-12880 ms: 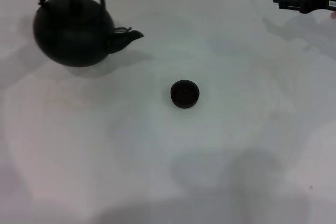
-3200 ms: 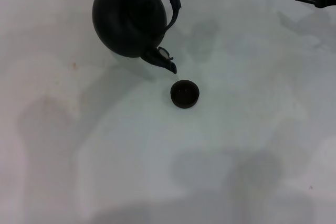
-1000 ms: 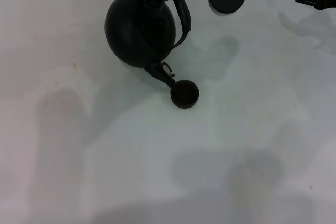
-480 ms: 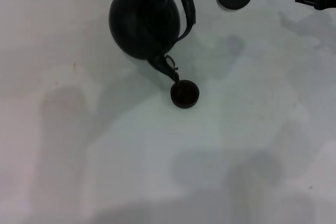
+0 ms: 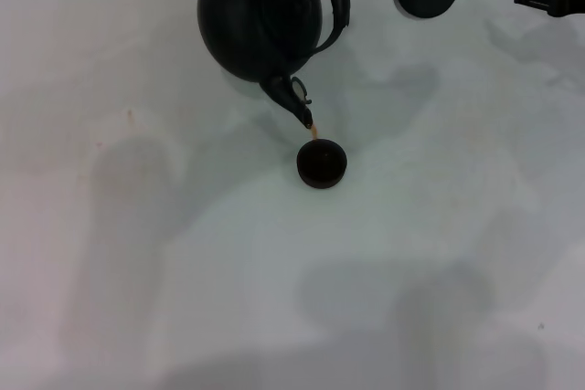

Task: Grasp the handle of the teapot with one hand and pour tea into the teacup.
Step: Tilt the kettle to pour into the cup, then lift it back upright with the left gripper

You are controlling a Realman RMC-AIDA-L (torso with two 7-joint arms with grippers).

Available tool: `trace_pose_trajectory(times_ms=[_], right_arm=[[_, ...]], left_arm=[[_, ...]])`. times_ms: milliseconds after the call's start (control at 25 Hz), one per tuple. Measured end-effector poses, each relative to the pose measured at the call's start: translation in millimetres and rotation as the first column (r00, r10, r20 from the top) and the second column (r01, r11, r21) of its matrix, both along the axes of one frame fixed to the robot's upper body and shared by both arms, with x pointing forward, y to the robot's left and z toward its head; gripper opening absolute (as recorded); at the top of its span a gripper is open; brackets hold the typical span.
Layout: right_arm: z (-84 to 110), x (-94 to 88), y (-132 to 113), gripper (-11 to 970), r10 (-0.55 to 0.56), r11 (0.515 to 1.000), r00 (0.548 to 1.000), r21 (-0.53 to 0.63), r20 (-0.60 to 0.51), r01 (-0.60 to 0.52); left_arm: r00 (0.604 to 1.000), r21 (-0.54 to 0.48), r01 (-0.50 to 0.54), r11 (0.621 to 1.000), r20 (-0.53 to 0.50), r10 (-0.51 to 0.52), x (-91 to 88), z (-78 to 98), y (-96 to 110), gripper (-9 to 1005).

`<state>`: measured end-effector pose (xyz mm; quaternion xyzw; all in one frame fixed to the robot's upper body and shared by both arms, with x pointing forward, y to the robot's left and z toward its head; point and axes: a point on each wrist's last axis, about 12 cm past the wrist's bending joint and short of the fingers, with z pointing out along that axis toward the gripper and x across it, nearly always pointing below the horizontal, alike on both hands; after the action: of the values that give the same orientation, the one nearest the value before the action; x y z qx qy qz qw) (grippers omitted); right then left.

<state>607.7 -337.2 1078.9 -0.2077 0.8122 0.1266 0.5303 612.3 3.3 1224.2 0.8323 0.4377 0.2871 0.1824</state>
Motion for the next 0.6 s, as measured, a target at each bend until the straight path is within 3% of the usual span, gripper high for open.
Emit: trace_pose_trajectory(times_ms=[600], right_arm=[[1.0,1.4,-3.7,856,-0.015,1.000,1.000,-0.013,0.003,0.015]], left_arm=[[1.000,-0.030,0.012,0.999,0.010,-0.012,-4.6,4.0,-9.1,149]])
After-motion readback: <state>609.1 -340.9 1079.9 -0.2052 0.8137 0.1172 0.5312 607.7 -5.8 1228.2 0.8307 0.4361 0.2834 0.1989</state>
